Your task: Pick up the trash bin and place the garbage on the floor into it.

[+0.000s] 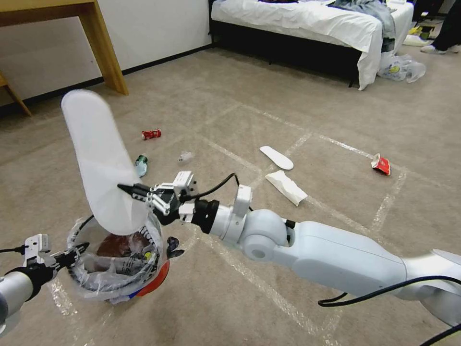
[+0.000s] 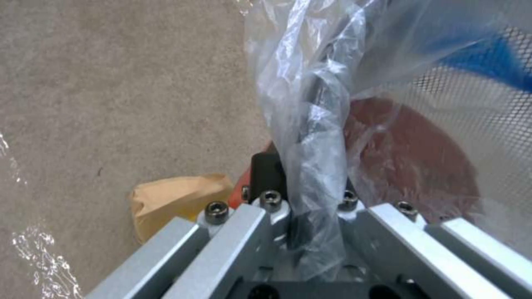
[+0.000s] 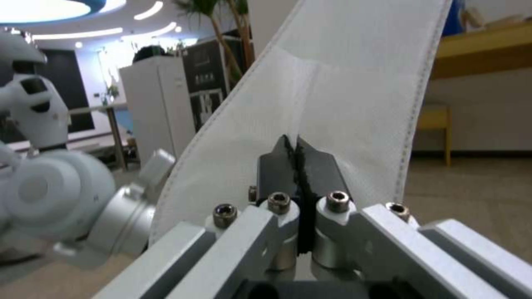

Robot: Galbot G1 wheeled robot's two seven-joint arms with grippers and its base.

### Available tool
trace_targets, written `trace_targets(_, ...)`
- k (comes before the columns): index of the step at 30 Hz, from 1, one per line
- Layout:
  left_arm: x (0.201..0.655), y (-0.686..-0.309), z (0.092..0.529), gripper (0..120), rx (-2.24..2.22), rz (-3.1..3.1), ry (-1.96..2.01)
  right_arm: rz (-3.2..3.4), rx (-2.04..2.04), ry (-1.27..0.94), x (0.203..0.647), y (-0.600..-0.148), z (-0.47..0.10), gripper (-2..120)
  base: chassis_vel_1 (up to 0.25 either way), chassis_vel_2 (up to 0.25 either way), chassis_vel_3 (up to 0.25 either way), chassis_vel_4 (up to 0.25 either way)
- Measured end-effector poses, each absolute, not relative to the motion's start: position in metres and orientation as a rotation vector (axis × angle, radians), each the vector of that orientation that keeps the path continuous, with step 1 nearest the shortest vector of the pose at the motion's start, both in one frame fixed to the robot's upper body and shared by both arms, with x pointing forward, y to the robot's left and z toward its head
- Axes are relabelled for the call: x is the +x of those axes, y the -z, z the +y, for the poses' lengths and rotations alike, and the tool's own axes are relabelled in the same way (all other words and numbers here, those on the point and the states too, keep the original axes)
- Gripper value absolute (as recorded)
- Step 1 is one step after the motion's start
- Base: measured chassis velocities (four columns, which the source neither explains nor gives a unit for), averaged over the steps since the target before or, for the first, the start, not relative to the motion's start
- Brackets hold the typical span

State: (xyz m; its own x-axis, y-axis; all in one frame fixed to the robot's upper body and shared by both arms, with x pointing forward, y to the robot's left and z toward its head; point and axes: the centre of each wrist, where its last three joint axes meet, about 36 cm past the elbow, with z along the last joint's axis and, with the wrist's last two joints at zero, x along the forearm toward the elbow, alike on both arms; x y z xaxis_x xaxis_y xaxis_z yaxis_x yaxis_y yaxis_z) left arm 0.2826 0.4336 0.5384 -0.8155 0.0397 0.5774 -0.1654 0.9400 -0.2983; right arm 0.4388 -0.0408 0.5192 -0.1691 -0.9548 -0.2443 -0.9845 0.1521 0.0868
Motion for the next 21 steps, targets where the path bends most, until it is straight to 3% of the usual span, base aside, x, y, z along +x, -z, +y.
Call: trace_targets(21, 0.283, -0.542, 0.431, 1, 0.072, -2.497, -0.463, 2.255, -2.027, -0.287, 0.442, -0.475, -0.004, 0, 0.0, 0.0, 0.0, 0.0)
